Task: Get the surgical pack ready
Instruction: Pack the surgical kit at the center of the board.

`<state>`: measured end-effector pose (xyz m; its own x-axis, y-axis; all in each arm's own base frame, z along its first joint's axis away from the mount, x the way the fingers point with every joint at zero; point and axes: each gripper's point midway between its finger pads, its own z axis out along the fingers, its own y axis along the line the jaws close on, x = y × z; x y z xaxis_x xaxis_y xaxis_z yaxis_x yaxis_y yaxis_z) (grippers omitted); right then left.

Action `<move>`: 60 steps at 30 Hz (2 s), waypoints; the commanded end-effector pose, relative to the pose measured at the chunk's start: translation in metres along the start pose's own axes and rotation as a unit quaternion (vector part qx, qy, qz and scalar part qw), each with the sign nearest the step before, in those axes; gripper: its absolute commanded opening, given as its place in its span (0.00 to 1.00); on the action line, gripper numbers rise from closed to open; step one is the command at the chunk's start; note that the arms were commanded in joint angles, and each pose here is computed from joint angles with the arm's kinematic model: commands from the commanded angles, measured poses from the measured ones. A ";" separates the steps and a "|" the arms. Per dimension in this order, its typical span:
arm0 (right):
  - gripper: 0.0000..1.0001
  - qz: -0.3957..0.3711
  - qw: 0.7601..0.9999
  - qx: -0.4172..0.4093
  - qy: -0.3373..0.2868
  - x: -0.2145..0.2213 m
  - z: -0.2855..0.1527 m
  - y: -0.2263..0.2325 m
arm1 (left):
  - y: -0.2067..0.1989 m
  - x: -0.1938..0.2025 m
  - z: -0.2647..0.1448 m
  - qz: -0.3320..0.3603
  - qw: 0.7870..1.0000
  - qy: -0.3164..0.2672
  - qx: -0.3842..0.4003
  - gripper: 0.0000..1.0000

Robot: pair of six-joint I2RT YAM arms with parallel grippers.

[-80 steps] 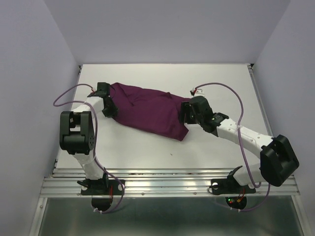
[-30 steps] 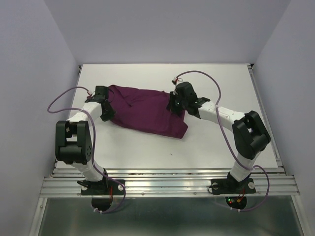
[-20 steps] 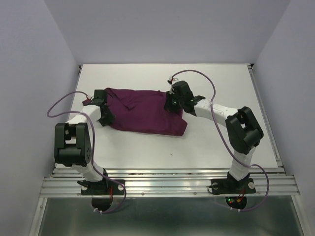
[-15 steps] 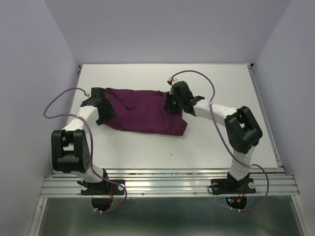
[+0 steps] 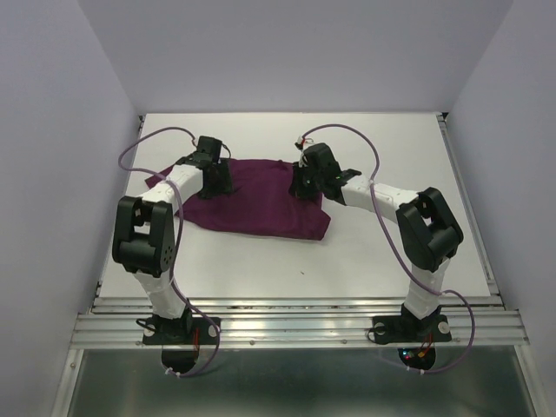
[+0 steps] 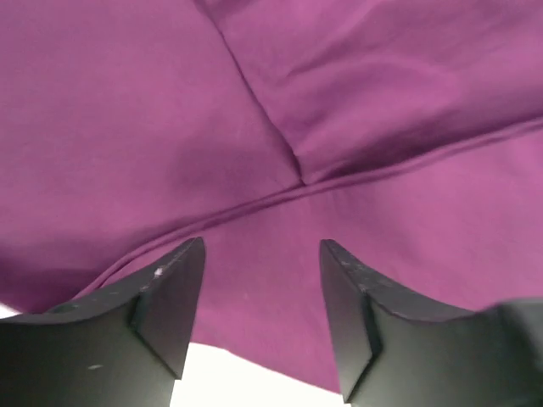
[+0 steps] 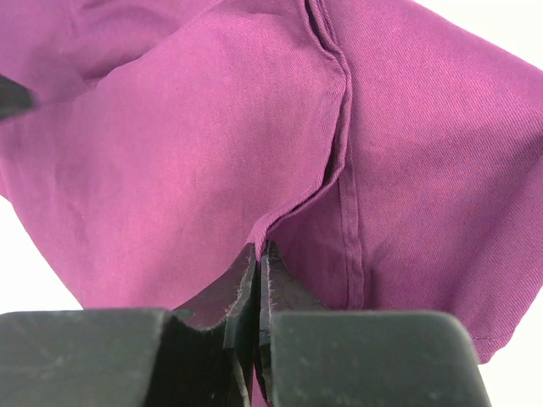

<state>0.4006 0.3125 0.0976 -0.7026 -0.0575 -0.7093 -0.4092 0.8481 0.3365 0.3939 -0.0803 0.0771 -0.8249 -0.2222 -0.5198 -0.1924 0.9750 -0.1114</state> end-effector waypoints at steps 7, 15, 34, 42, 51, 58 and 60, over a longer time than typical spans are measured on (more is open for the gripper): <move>0.03 -0.006 0.998 -0.029 -0.051 -0.037 -0.002 0.015 | 0.033 0.041 0.025 0.016 0.995 0.063 -0.075 0.54; 0.03 0.001 0.998 -0.030 -0.054 -0.038 -0.002 0.016 | 0.034 0.038 0.025 0.011 0.995 0.056 -0.084 0.17; 0.03 0.005 0.997 -0.054 -0.053 -0.041 -0.004 0.026 | 0.079 0.009 -0.012 -0.058 0.989 -0.008 -0.138 0.53; 0.03 0.006 0.995 -0.070 -0.064 -0.046 -0.003 0.033 | 0.087 0.021 0.006 -0.058 0.988 0.018 -0.140 0.64; 0.03 0.009 0.995 -0.072 -0.065 -0.046 -0.002 0.033 | 0.092 0.032 0.010 -0.055 0.987 0.039 -0.147 0.46; 0.03 0.009 0.995 -0.074 -0.066 -0.049 0.000 0.034 | 0.096 0.040 0.003 -0.056 0.986 0.042 -0.150 0.14; 0.02 0.009 0.995 -0.075 -0.069 -0.052 -0.001 0.036 | 0.096 0.039 0.000 -0.055 0.986 0.043 -0.151 0.00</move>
<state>0.3984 0.3301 0.1063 -0.7101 -0.0259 -0.7036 -0.4403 0.7961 0.4152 0.3510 -0.0008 0.0284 -0.8417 -0.3355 -0.4230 -0.4094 0.9074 0.0948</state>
